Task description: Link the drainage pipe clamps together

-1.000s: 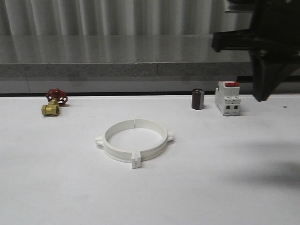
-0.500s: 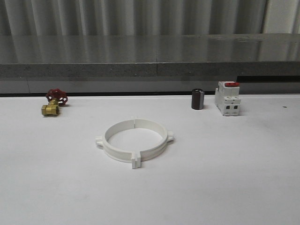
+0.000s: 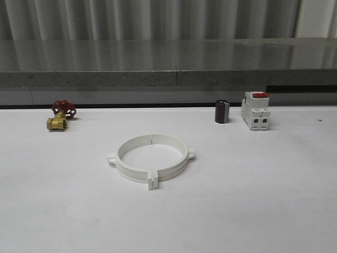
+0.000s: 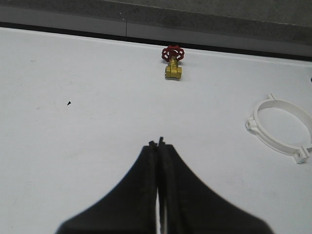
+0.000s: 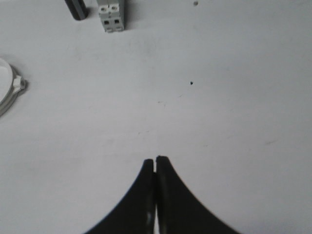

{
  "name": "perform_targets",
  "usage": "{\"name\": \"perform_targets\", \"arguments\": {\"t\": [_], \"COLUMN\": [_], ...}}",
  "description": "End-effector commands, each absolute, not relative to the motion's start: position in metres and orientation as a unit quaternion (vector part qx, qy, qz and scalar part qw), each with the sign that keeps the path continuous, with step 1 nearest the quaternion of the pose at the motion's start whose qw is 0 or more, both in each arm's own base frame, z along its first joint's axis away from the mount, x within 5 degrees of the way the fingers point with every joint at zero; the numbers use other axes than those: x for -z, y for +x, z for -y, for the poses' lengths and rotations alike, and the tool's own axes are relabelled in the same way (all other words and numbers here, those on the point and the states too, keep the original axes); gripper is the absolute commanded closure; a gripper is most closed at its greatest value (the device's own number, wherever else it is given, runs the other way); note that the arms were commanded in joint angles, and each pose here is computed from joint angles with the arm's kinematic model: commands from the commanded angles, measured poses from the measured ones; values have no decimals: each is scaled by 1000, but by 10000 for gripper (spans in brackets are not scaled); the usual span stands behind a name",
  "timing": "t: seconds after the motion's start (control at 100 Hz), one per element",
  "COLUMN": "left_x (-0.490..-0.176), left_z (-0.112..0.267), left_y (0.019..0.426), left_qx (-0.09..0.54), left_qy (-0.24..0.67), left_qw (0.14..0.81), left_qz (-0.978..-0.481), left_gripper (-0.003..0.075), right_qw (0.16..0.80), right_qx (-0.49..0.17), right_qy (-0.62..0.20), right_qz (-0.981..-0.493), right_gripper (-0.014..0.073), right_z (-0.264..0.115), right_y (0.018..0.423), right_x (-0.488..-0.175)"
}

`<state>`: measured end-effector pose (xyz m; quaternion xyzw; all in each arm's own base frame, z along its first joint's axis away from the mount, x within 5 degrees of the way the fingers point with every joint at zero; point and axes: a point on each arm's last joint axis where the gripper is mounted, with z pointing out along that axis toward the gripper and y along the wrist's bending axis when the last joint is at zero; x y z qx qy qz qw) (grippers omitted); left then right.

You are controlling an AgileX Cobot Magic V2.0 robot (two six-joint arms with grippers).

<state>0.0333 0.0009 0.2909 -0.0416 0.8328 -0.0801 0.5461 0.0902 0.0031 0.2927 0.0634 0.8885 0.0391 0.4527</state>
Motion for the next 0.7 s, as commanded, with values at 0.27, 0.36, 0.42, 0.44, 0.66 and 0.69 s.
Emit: {"name": "perform_targets", "arguments": {"t": [0.27,0.36,0.42,0.44,0.66,0.69], "left_x": [-305,-305,-305,-305,-305,-305], "left_z": [-1,-1,-1,-1,-1,-1], "left_y": [35,35,35,35,35,35], "left_qx": [86,86,86,86,86,86], "left_qy": [-38,-38,-38,-38,-38,-38], "left_qw": [583,583,583,583,583,583], "left_qz": [-807,-807,-807,-807,-807,-807], "left_gripper": [740,740,740,740,740,740], "right_qw": [615,628,638,643,719,726], "right_qx": [-23,-10,-8,-7,0,-2], "right_qy": [40,36,33,31,10,7], "right_qz": [-787,-777,-769,-766,-695,-688], "right_gripper": [662,662,662,662,662,662], "right_z": [5,8,8,8,3,2], "right_y": [54,47,43,43,51,53], "right_x": [-297,-292,-287,-285,-264,-259]}}
